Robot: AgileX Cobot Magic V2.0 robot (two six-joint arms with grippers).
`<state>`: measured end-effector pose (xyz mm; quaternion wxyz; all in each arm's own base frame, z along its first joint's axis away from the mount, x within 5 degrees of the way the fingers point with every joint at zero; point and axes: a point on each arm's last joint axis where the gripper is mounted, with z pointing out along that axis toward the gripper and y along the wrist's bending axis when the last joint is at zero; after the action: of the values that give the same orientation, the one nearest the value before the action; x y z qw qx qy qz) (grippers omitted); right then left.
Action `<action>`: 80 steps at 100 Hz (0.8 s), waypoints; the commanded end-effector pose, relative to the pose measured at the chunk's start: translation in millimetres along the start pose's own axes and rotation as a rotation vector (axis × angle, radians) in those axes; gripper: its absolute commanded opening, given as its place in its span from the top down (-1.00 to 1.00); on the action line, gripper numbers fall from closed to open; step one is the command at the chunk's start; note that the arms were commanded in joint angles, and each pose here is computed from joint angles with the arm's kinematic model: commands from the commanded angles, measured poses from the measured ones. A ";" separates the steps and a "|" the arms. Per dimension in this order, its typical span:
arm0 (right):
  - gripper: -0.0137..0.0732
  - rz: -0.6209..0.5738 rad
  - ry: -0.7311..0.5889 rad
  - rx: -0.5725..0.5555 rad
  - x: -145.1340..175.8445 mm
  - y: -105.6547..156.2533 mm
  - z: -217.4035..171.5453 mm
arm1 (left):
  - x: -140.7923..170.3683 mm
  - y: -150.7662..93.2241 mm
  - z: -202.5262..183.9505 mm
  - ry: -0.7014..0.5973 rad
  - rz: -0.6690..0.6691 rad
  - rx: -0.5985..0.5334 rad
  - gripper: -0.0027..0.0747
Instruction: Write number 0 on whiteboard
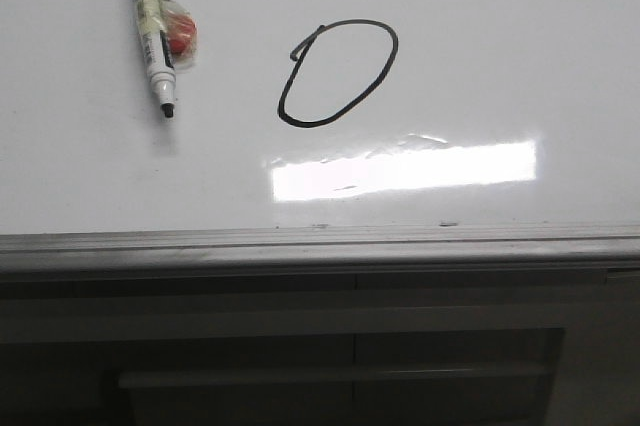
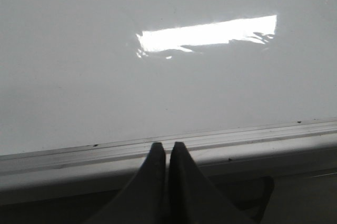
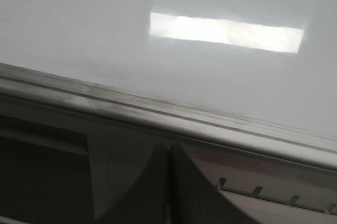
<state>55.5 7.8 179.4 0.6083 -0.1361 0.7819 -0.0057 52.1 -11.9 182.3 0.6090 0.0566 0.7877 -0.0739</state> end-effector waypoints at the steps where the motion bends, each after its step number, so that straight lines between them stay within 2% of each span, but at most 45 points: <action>1: 0.84 -0.011 -0.034 0.015 0.7 -0.4 -0.4 | 5.6 0.6 1.7 -0.039 -0.027 -0.003 0.98; 9: 0.84 -0.012 -0.070 0.022 -0.7 -0.8 -2.9 | 5.6 0.6 1.7 -0.039 -0.027 -0.003 0.98; 80: 0.84 -0.012 -0.070 0.022 -0.8 -0.8 -2.7 | 5.6 0.6 1.7 -0.039 -0.027 -0.003 0.98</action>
<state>53.3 7.3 181.2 0.6221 -0.1341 0.7713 -0.0060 52.1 -12.0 182.3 0.6089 0.0562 0.7877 -0.0746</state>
